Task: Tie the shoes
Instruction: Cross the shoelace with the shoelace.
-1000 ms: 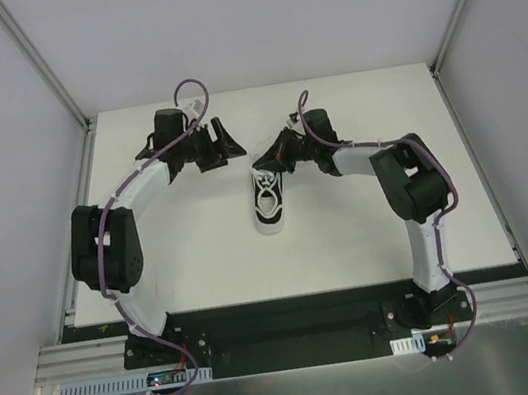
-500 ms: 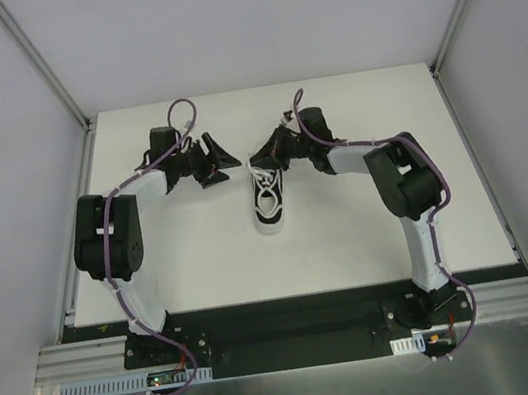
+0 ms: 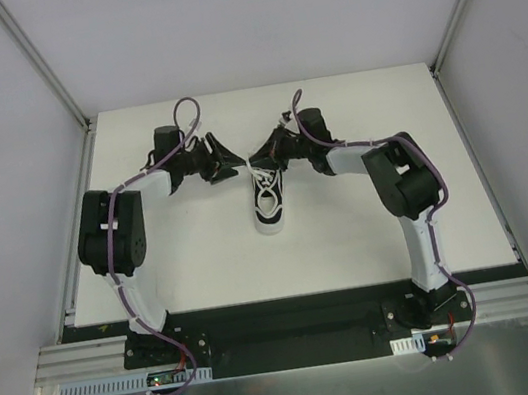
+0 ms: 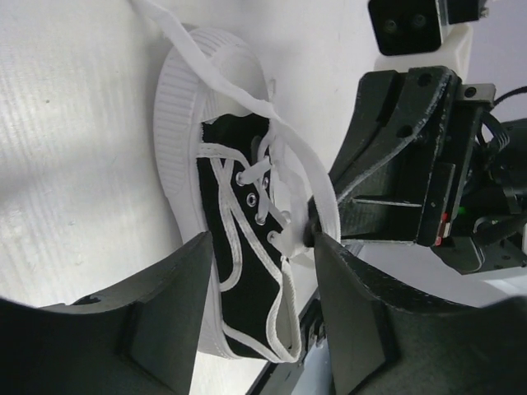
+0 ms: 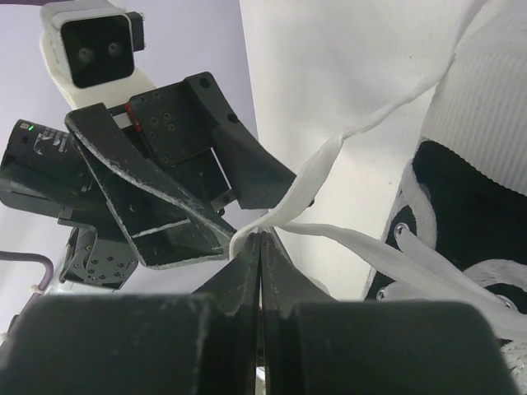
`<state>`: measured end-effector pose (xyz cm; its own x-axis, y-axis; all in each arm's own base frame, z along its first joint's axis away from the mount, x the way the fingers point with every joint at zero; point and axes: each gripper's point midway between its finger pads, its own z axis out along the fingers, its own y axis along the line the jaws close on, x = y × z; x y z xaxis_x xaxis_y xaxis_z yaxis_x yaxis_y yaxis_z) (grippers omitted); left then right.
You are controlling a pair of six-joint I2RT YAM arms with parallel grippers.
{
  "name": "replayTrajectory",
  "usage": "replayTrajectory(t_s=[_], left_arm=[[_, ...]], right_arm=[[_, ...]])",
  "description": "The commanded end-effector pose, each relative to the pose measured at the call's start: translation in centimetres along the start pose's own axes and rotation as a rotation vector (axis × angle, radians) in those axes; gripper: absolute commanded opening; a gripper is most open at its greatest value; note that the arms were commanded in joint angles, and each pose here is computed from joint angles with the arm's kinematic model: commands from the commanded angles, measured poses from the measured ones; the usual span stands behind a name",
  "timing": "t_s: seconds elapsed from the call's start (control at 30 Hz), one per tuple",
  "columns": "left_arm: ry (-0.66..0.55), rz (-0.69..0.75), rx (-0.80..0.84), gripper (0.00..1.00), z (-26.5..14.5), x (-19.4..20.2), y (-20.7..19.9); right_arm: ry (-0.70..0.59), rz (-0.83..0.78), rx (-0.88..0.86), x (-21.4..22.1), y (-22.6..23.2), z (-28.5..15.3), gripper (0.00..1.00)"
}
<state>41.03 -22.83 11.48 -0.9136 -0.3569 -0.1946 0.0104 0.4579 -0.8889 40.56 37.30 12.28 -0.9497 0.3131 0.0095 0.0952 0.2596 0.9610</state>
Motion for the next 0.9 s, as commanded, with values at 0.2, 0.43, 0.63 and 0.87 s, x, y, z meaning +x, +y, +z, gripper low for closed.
replayTrajectory(t_s=[0.2, 0.43, 0.63, 0.87], left_arm=[[0.029, 0.048, 0.121, 0.37, 1.4, -0.1, -3.8], [0.032, 0.044, 0.117, 0.20, 1.5, 0.1, -3.6], [0.041, 0.045, 0.123, 0.00, 1.4, 0.2, -3.6], [0.035, 0.073, 0.138, 0.00, 0.9, 0.3, -4.4]], right_arm=[[0.017, -0.050, -0.071, 0.3, 2.3, 0.3, 0.01], [0.012, -0.050, -0.071, 0.2, 2.4, 0.2, 0.01], [0.008, -0.052, -0.070, 0.3, 2.4, 0.1, 0.01], [-0.003, -0.055, -0.070, -0.1, 2.5, -0.2, 0.05]])
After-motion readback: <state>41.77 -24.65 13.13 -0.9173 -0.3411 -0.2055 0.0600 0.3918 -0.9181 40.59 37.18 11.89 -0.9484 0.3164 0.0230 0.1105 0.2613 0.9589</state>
